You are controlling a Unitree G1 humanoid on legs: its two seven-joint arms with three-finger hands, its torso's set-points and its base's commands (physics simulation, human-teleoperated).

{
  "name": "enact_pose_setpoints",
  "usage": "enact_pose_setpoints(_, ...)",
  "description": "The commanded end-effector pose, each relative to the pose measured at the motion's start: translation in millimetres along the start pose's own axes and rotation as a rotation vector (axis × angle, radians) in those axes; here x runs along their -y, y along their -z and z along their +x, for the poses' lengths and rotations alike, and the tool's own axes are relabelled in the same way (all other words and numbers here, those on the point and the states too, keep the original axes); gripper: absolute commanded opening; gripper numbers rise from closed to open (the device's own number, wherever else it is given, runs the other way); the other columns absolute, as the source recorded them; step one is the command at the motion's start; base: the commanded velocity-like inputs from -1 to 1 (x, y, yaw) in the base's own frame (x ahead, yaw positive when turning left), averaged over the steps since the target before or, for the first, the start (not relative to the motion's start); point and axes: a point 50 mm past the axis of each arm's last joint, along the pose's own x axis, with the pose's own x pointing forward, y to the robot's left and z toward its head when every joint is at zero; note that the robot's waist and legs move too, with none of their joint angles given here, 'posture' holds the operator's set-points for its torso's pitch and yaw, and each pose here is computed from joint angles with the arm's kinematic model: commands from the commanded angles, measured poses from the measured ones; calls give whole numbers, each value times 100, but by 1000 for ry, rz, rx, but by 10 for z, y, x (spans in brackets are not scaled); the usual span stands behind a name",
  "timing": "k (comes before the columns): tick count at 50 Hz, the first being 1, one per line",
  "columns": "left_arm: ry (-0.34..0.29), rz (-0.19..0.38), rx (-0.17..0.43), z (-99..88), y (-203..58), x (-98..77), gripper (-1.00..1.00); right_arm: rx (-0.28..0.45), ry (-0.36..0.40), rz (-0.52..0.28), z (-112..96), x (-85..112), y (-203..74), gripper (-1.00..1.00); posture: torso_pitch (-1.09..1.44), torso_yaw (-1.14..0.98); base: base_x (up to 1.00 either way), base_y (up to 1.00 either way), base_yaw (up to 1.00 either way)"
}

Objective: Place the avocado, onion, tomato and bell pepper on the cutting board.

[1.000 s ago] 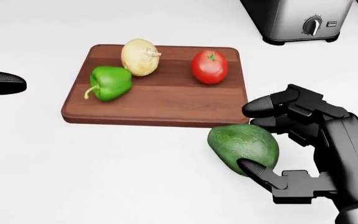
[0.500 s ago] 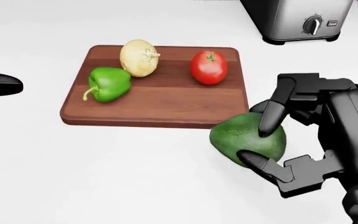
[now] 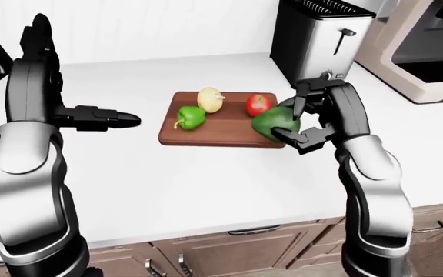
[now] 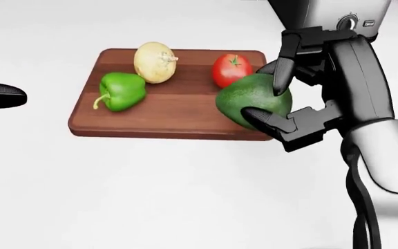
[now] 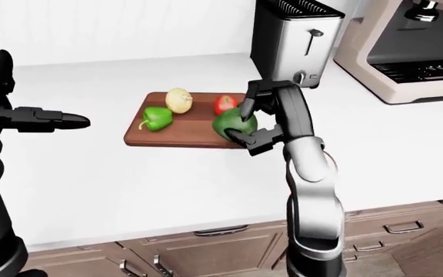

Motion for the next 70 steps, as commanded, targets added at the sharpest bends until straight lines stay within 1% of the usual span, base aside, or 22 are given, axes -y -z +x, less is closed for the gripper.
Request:
enact_pose_setpoints(1, -34, 9, 78, -16, -149, -63, 100, 94, 29, 1, 35, 32, -141, -91, 0, 0, 0, 0, 0)
enact_pose_setpoints(5, -35, 11, 78, -16, -148, -63, 100, 92, 26, 12, 90, 7, -96, -91, 0, 0, 0, 0, 0)
enact_pose_setpoints(12, -29, 16, 77, -6, -138, -36, 100, 79, 48, 29, 147, 6, 14, -91, 0, 0, 0, 0, 0)
enact_pose_setpoints(27, -27, 19, 76, 16, -139, -26, 100, 84, 45, 56, 253, -50, 38, -91, 0, 0, 0, 0, 0)
enact_pose_setpoints(38, -28, 19, 78, -10, -144, -45, 100, 78, 40, 69, 306, -106, 109, -90, 0, 0, 0, 0, 0)
enact_pose_setpoints(48, -28, 19, 76, -18, -129, -42, 100, 74, 27, 72, 307, -147, 131, -64, 0, 0, 0, 0, 0)
enact_pose_setpoints(60, -34, 19, 72, -15, -121, -52, 100, 70, 25, 67, 281, -143, 132, -52, 0, 0, 0, 0, 0)
enact_pose_setpoints(70, -39, 16, 73, -11, -132, -61, 100, 67, 22, 63, 262, -136, 123, -29, 0, 0, 0, 0, 0)
